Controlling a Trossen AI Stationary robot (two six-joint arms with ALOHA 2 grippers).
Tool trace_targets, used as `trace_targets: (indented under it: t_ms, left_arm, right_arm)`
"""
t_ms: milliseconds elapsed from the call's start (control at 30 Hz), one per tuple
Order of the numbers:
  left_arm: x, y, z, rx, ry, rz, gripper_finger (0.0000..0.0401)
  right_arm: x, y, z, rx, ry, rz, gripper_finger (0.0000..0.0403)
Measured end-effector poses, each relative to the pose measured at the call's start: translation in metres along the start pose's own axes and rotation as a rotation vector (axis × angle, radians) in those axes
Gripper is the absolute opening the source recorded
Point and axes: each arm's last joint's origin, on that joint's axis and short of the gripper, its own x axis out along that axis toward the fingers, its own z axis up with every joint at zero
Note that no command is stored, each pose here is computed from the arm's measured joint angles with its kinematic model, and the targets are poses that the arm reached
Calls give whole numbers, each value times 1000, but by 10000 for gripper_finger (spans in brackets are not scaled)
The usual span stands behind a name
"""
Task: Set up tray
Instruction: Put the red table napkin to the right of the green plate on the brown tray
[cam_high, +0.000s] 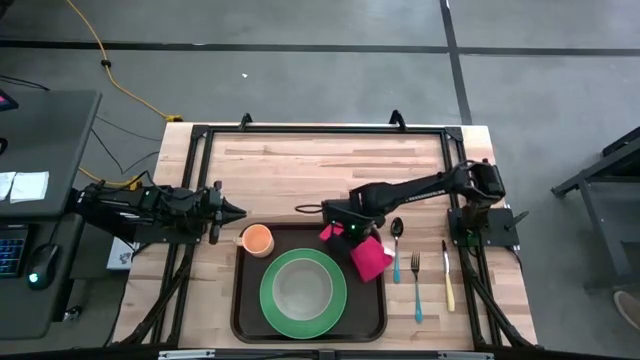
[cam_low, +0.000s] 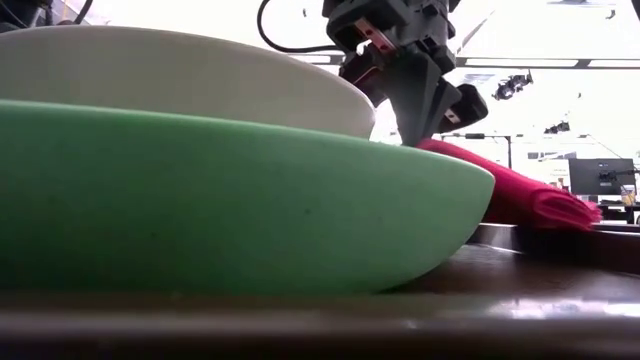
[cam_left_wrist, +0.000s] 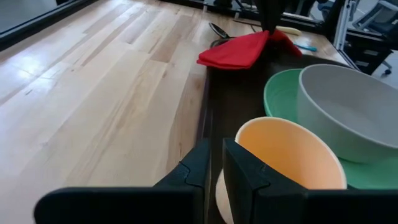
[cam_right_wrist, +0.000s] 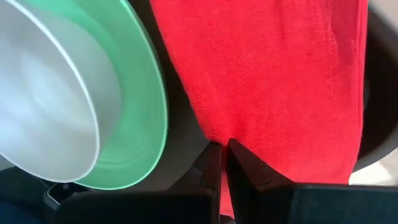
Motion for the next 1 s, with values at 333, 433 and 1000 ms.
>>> trace_targets:
  t_ms: [333,433,1000]
  left_arm:
    - [0,0,0,0,4,-16,74]
    - [0,0,0,0,4,-16,74]
    - [0,0,0,8,4,-16,74]
  right_arm:
    - [6,10,-15,96,12,3,0]
    - [7,13,-20,120,15,2,0]
    - [36,15,-37,228,36,76,0]
